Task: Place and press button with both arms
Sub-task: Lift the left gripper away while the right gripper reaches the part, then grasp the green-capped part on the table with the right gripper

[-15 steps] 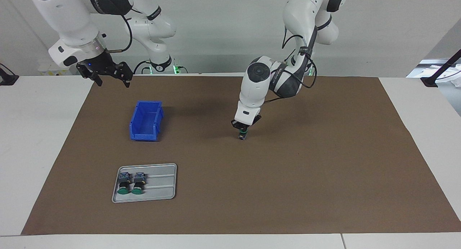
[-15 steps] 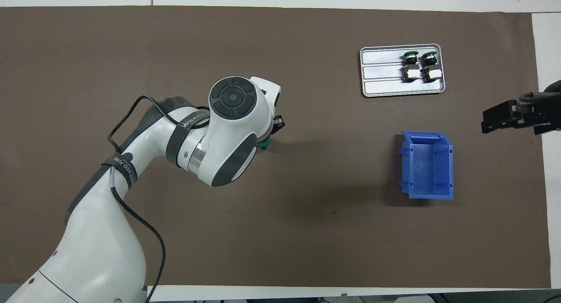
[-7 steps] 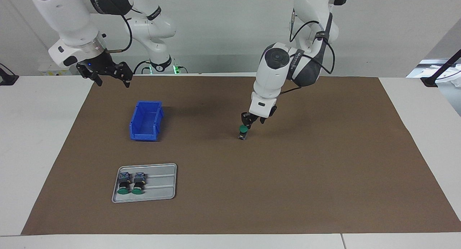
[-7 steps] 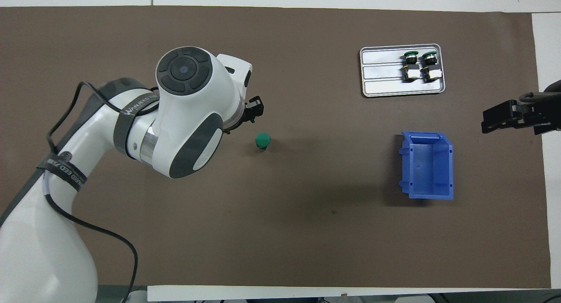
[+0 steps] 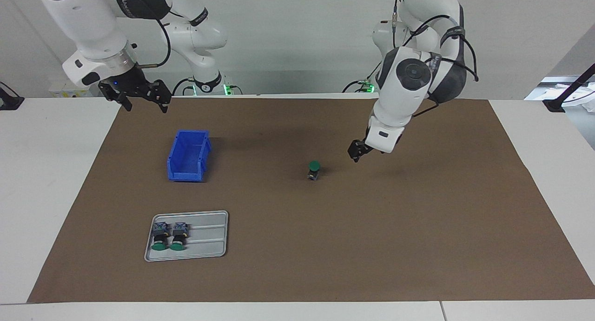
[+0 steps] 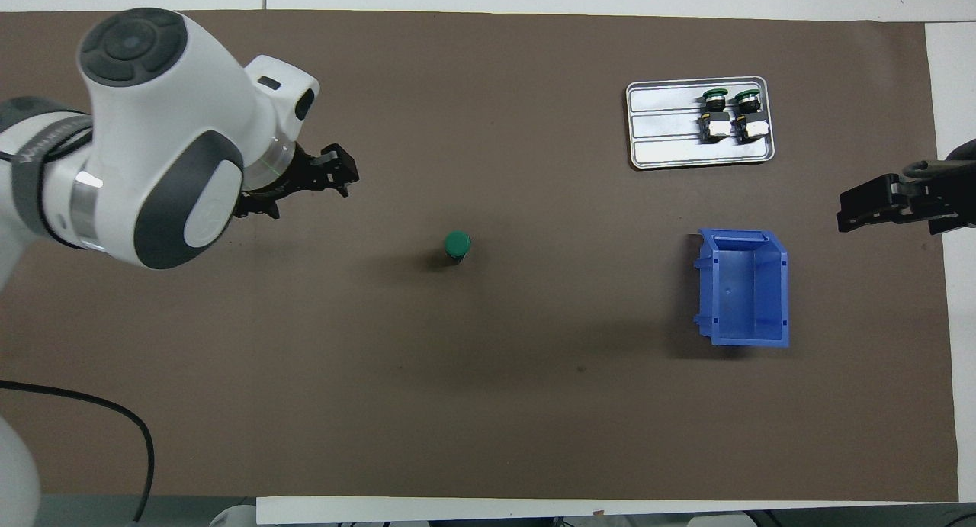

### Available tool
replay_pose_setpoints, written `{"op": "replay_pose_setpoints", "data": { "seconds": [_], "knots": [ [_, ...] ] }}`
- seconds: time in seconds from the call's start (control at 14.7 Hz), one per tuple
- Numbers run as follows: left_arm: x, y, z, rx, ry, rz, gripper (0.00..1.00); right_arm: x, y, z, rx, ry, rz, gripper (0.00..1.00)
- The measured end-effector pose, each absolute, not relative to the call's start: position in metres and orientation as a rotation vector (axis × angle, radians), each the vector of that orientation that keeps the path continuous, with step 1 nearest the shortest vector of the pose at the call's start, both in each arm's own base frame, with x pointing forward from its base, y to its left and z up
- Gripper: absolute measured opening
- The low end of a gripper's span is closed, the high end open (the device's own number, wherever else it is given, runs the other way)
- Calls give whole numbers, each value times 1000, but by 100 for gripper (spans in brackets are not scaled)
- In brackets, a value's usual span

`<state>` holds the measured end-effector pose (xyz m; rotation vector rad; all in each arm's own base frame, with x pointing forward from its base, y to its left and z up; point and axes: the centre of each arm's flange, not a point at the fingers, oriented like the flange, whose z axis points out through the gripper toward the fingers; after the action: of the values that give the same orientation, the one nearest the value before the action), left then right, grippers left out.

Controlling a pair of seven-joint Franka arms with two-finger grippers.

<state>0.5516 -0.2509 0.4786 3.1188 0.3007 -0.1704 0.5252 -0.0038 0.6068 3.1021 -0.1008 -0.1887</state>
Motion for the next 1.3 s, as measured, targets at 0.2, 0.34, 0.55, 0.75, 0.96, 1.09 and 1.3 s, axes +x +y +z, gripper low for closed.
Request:
{"op": "replay_pose_setpoints", "data": {
  "seconds": [0.2, 0.34, 0.55, 0.75, 0.96, 1.09, 1.3],
  "knots": [
    [564, -183, 500, 3120, 226, -185, 99, 517, -1, 608, 3099, -57, -252, 100],
    [568, -136, 515, 3113, 178, -183, 99, 515, 15, 615, 3155, 23, -221, 100],
    [564, -77, 538, 3133, 132, -175, 100, 519, 90, 616, 3195, 42, -147, 100],
    [555, -45, 559, 3142, 136, -170, 100, 530, 202, 596, 3179, -96, -151, 100],
    [549, -29, 583, 3139, 141, -178, 100, 551, 300, 560, 3166, -313, -147, 100],
    [546, -27, 596, 3139, 138, -166, 100, 564, 353, 520, 3158, -476, -133, 100],
    [540, -28, 606, 3139, 120, -159, 100, 569, 406, 459, 3130, -671, -132, 100]
  ]
}}
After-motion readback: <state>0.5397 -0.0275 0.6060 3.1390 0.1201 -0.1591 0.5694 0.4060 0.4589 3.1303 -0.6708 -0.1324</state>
